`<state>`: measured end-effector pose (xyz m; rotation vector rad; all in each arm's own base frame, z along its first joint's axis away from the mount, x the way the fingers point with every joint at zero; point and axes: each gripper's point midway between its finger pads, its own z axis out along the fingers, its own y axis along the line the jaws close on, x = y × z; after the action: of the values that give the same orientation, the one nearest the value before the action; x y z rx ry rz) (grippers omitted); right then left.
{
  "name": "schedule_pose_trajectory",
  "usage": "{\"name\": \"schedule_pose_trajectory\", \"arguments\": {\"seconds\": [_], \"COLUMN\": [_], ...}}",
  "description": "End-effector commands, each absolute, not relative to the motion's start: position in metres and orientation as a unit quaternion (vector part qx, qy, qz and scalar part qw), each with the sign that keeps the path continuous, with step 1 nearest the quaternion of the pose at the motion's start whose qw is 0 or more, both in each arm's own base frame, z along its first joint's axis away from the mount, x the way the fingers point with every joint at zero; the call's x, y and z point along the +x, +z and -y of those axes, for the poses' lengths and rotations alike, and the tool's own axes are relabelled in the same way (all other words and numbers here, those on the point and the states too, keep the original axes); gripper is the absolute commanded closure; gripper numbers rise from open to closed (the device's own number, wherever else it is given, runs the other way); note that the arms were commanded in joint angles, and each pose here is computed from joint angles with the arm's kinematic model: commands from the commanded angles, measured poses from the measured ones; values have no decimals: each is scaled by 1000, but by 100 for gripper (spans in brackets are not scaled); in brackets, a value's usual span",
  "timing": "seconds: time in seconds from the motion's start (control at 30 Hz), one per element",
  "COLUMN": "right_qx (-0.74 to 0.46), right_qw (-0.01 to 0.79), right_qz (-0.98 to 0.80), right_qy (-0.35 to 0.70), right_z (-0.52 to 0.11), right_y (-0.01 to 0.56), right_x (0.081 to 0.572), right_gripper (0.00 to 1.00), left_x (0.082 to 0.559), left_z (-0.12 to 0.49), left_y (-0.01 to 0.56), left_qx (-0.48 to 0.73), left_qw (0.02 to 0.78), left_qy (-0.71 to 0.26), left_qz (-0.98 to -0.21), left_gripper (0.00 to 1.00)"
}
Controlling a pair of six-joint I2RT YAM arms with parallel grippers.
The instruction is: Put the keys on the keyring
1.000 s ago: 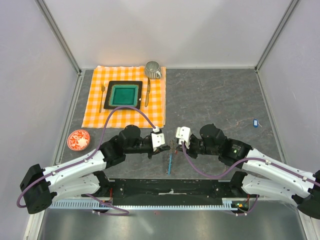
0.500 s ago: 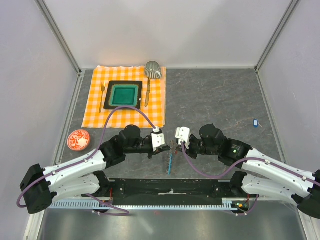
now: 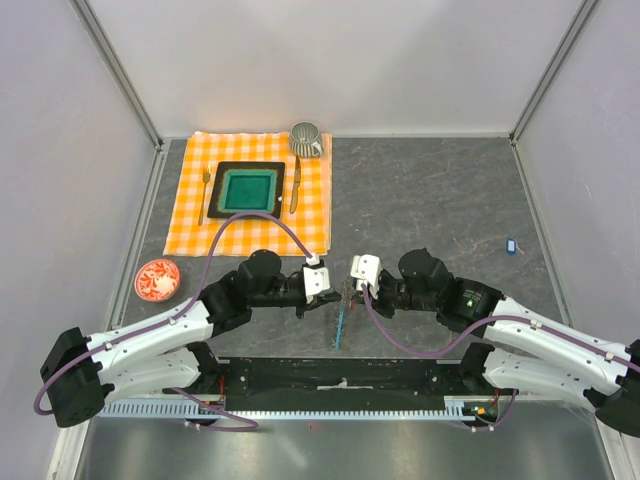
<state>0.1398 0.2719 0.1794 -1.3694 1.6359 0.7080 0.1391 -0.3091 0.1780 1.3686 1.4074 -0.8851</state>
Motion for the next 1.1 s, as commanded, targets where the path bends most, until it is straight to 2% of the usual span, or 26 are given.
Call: {"name": "schedule_pose_trajectory", "arguments": {"seconds": [0.0,1.07], "right_qx": [-542,-553], "right_qw": [455,446], "right_qz": [-648,-644], "right_qy": [281,285], "right_z": [-273,-274], "right_y": [192,190], "right_x": [144,139], "right_gripper": [100,100], "left_x": [144,142], "left_z": [317,318], "left_y": [200,199], "left_qx": [554,558], "left_qw": [503,499], "left_qy": [-365,-369], "left_qz": [-554,-551], "left_gripper": [98,98]}}
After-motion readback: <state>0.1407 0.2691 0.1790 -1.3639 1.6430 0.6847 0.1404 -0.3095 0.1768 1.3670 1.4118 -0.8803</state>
